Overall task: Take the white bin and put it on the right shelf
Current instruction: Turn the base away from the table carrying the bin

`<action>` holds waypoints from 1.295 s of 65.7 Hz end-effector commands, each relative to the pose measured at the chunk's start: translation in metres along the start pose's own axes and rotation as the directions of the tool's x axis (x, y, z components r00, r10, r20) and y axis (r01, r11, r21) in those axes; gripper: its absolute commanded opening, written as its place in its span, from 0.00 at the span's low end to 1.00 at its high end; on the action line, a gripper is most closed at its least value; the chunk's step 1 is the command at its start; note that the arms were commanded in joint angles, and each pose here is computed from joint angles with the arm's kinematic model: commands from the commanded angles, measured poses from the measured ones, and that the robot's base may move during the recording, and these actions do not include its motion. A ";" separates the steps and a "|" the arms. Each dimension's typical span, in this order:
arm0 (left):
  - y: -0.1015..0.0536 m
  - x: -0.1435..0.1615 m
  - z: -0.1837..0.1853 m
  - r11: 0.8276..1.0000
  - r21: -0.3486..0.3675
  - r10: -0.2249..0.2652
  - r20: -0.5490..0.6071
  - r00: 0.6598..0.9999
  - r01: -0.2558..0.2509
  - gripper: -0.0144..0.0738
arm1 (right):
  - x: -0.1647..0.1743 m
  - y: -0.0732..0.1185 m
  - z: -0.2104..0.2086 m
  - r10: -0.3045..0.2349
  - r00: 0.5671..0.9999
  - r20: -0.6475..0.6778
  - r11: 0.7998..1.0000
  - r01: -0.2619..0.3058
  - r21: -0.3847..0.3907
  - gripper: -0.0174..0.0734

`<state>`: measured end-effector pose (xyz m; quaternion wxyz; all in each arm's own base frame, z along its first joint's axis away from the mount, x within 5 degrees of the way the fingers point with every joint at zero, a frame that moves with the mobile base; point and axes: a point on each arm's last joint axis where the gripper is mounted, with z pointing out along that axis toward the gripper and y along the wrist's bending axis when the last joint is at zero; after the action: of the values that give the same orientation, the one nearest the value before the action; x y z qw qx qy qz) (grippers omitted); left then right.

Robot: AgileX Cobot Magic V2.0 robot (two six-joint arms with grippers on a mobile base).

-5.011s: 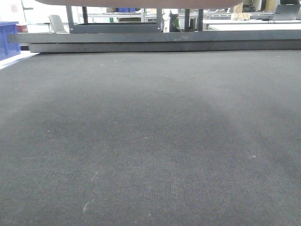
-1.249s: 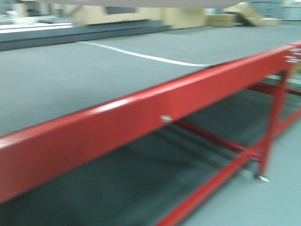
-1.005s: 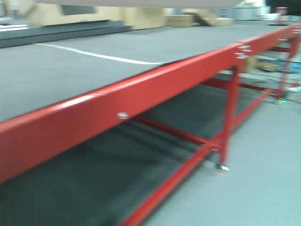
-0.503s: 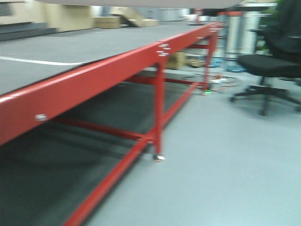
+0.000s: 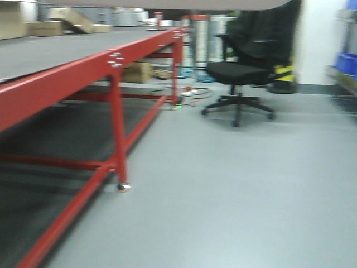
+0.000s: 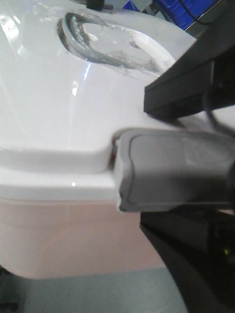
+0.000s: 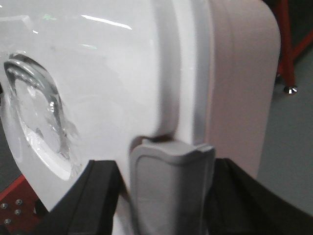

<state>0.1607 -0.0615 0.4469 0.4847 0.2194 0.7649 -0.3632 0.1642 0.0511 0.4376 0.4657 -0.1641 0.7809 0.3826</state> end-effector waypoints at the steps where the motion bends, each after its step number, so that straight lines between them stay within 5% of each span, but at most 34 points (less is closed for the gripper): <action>1: -0.027 -0.015 -0.008 0.986 0.168 -0.027 0.105 0.994 0.009 0.44 | -0.009 0.035 -0.010 0.016 0.998 0.052 0.970 -0.003 -0.242 0.65; 85: -0.027 -0.015 -0.008 0.986 0.168 -0.027 0.105 0.994 0.009 0.44 | -0.009 0.035 -0.010 0.016 0.998 0.052 0.970 -0.003 -0.242 0.65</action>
<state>0.1602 -0.0615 0.4472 0.4852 0.2197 0.7645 -0.3630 0.1642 0.0511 0.4376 0.4657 -0.1641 0.7809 0.3826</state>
